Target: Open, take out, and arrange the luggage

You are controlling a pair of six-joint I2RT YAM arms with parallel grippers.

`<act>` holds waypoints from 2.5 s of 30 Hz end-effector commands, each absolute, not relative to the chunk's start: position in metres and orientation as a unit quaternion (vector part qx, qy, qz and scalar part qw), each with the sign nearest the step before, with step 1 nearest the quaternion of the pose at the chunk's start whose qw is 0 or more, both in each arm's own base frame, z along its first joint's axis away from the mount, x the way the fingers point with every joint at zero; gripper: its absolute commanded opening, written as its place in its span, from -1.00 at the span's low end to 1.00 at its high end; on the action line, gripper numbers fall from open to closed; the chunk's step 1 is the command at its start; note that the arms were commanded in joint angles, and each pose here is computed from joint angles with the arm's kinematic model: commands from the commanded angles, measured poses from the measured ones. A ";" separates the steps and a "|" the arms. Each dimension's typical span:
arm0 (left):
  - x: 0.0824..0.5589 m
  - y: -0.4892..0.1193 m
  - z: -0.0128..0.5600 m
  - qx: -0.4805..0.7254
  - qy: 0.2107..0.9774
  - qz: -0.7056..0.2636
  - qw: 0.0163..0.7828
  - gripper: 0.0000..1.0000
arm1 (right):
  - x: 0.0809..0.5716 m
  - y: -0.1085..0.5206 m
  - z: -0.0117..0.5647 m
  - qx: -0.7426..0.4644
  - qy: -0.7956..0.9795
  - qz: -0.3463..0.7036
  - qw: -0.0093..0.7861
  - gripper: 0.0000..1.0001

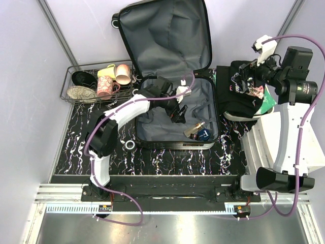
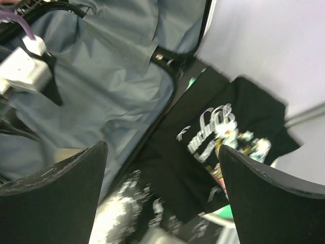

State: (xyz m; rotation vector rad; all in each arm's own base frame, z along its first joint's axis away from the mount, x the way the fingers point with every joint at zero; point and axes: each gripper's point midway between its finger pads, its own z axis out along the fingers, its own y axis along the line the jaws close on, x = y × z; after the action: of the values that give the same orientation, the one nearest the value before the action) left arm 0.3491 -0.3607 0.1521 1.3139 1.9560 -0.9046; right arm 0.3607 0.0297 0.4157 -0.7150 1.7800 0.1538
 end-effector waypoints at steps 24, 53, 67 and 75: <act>0.317 -0.451 0.083 0.510 0.728 -0.350 0.296 0.47 | 0.175 -0.063 0.298 -0.038 0.962 -0.121 0.241 0.91; 0.328 -0.423 0.233 0.491 0.650 -0.401 0.419 0.97 | 0.264 -0.021 0.317 -0.086 0.943 -0.012 0.321 0.62; 0.340 -0.359 0.237 0.421 0.700 -0.417 0.398 0.96 | 0.334 0.012 0.218 -0.153 0.963 -0.018 0.222 0.42; 0.351 -0.346 0.233 0.402 0.714 -0.415 0.395 0.96 | 0.340 0.000 0.159 -0.101 0.976 -0.051 0.184 0.24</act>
State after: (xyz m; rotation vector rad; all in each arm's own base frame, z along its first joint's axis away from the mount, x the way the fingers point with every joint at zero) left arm 0.3557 -0.3459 0.2035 1.0251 1.8847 -1.0160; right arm 0.3200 0.0080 0.1750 -0.4000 2.7891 -0.0541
